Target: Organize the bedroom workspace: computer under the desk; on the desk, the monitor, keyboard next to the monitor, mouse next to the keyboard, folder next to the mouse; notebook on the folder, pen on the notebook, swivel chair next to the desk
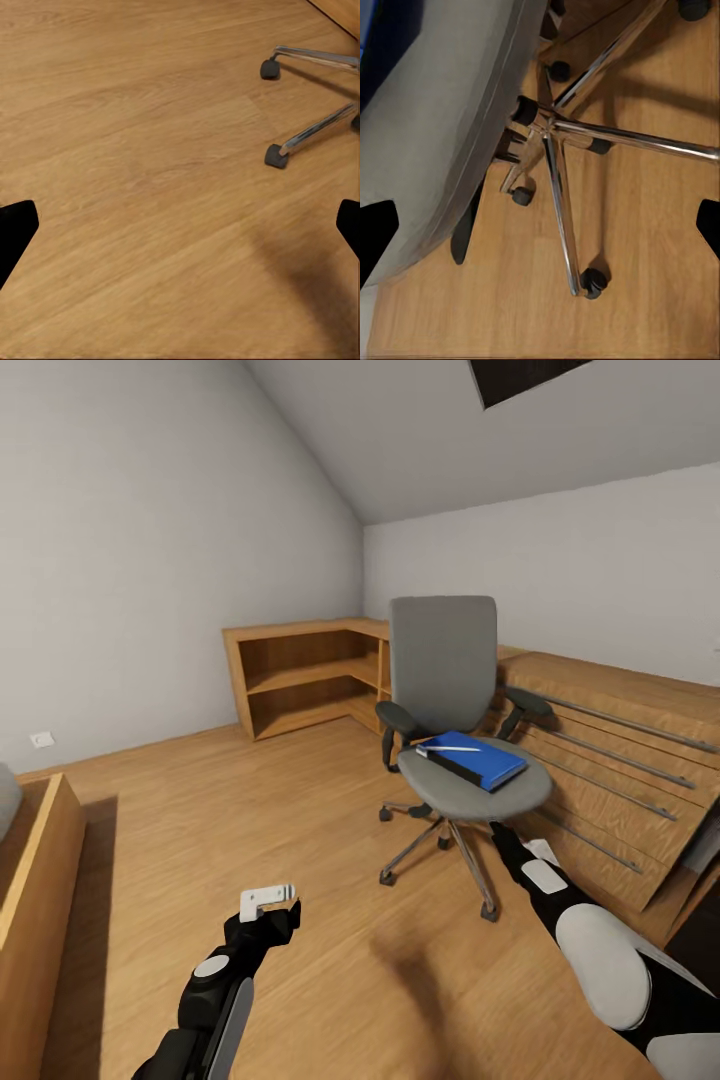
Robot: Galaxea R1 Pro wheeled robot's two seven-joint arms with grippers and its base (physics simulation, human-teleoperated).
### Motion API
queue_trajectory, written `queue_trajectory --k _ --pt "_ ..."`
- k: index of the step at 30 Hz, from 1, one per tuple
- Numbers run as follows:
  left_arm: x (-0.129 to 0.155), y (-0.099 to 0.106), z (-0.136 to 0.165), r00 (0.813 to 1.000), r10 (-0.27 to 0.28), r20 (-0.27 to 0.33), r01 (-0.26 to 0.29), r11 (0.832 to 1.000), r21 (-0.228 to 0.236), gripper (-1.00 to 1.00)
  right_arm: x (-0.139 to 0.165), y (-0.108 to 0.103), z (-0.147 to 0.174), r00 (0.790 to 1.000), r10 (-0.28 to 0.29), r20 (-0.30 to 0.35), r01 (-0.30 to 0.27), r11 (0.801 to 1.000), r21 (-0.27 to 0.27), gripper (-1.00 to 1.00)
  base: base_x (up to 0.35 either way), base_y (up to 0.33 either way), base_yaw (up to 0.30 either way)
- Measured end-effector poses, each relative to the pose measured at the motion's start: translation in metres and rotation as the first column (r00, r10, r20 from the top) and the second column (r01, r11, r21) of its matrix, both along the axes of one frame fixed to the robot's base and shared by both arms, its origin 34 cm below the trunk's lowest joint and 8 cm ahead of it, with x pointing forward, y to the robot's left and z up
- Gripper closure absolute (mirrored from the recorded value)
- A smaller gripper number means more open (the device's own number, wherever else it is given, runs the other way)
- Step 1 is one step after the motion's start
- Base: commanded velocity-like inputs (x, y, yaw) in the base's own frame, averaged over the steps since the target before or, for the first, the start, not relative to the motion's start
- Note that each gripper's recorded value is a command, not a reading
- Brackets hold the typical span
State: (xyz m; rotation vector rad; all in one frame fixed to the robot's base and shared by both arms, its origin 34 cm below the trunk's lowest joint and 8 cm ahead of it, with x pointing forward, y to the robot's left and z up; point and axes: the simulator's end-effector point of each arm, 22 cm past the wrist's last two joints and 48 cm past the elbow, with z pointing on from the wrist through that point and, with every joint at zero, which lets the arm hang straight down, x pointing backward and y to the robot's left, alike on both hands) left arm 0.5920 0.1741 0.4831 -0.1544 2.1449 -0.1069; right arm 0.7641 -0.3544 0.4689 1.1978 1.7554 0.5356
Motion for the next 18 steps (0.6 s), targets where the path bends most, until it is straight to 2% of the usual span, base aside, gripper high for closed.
queue_trajectory --k 5,12,13,15,16,18 --pt "0.0 0.0 0.0 1.0 0.0 0.001 0.0 1.0 0.0 -1.0 0.0 0.003 -0.001 1.0 0.005 -0.002 -0.005 1.0 0.001 -1.0 -0.156 0.0 0.0" --pt "0.0 0.003 0.005 1.0 0.006 0.011 -0.006 1.0 0.002 -1.0 0.0 0.013 0.003 1.0 0.022 0.001 -0.022 1.0 -0.003 -1.0 -0.032 0.0 0.0" --pt "0.0 0.004 0.005 1.0 0.007 0.009 -0.007 1.0 0.003 -1.0 0.001 0.048 0.001 0.992 0.122 -0.023 -0.123 0.988 -0.091 -1.0 -0.001 0.0 0.0" --pt "-0.001 0.003 0.006 1.0 0.005 0.009 -0.005 1.0 0.003 -1.0 -0.007 0.06 -0.007 0.976 0.204 -0.072 -0.215 0.953 -0.213 -1.0 0.0 0.0 0.0" --pt "-0.005 0.001 -0.004 1.0 -0.001 -0.014 0.001 1.0 0.005 -1.0 -0.028 0.071 -0.035 0.945 0.288 -0.158 -0.327 0.872 -0.364 -1.0 0.0 0.0 0.0" --pt "-0.005 0.0 -0.003 1.0 -0.003 -0.018 0.003 1.0 0.004 -1.0 -0.049 0.08 -0.057 0.928 0.316 -0.196 -0.371 0.827 -0.423 -1.0 0.0 0.0 0.0"
